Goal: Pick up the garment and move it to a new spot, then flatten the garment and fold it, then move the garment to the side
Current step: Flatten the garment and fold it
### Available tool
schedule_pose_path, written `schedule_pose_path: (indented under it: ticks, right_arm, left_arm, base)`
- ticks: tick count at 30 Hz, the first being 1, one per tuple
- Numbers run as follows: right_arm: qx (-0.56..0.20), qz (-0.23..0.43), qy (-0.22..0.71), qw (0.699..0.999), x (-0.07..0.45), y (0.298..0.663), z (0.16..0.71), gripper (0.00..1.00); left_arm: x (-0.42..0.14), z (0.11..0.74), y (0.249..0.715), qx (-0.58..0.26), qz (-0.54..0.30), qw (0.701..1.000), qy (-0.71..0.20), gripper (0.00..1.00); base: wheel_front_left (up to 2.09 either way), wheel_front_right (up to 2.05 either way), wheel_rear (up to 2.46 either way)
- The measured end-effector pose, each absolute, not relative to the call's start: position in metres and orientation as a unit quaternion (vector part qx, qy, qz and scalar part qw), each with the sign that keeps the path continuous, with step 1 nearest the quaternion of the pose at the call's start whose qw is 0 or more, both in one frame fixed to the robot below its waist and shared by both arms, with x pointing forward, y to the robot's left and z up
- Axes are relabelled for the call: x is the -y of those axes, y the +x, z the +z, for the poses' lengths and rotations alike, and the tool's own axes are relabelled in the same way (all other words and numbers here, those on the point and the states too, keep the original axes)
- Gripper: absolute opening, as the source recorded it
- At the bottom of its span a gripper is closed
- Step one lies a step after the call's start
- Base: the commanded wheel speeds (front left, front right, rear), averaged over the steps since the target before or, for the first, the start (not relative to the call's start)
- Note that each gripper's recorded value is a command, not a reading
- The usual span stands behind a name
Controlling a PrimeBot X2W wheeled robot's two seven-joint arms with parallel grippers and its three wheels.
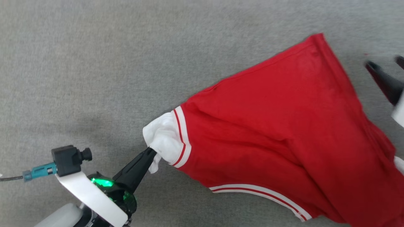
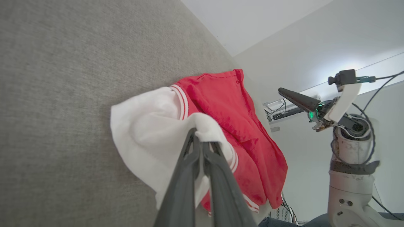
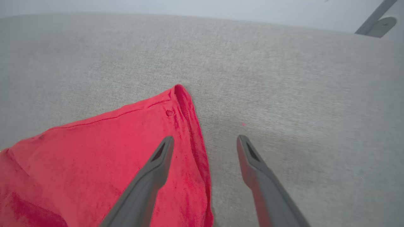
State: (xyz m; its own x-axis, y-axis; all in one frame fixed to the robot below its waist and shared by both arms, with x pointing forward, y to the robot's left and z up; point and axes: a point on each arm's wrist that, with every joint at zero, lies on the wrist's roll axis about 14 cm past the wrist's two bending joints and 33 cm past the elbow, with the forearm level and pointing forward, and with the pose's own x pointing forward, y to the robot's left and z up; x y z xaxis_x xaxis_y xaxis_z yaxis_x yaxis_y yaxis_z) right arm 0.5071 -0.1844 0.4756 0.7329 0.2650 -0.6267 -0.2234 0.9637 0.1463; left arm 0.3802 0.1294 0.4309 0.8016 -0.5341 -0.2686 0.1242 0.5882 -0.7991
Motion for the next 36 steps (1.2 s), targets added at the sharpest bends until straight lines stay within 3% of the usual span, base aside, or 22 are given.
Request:
schedule_pose_path:
  ticks: [6,13,14,15,16,23,31,32,36]
  right_arm:
    - [-0.390,0.167,0.006,0.905,0.144,0.541,0.427,1.00]
    - [-0.460,0.176,-0.043,0.869,0.135,0.545,0.380,1.00]
    - [-0.468,0.177,-0.045,0.865,0.135,0.544,0.377,0.42]
    - [-0.470,0.179,-0.046,0.863,0.134,0.543,0.377,0.09]
    - [-0.469,0.179,-0.042,0.864,0.134,0.544,0.377,0.00]
    - [-0.407,0.147,0.000,0.901,0.145,0.573,0.404,0.00]
    - [-0.230,0.067,0.049,0.970,0.186,0.643,0.506,0.00]
    - [-0.176,0.049,0.057,0.982,0.196,0.656,0.537,0.00]
    - [-0.081,0.019,0.072,0.994,0.213,0.675,0.593,0.00]
  left_arm:
    - [-0.133,0.422,0.385,-0.256,-0.179,0.855,-0.414,0.00]
    - [-0.134,0.416,0.386,-0.260,-0.171,0.855,-0.416,0.00]
    - [-0.134,0.417,0.387,-0.259,-0.173,0.855,-0.414,0.00]
    - [-0.134,0.417,0.389,-0.259,-0.175,0.857,-0.410,0.00]
    - [-0.134,0.418,0.391,-0.258,-0.178,0.858,-0.407,0.00]
    - [-0.154,0.435,0.439,-0.216,-0.189,0.889,-0.356,0.00]
    - [-0.204,0.509,0.561,-0.106,-0.169,0.927,-0.318,0.00]
    - [-0.216,0.539,0.593,-0.065,-0.161,0.931,-0.320,0.00]
    - [-0.231,0.597,0.642,0.016,-0.154,0.938,-0.311,0.00]
  base:
    - [0.00,0.00,0.00]
    - [0.00,0.00,0.00]
    - [0.00,0.00,0.00]
    - [0.00,0.00,0.00]
    - [0.00,0.00,0.00]
    - [0.00,0.00,0.00]
    - [0.00,0.00,0.00]
    - [0.00,0.00,0.00]
    - [0.00,0.00,0.00]
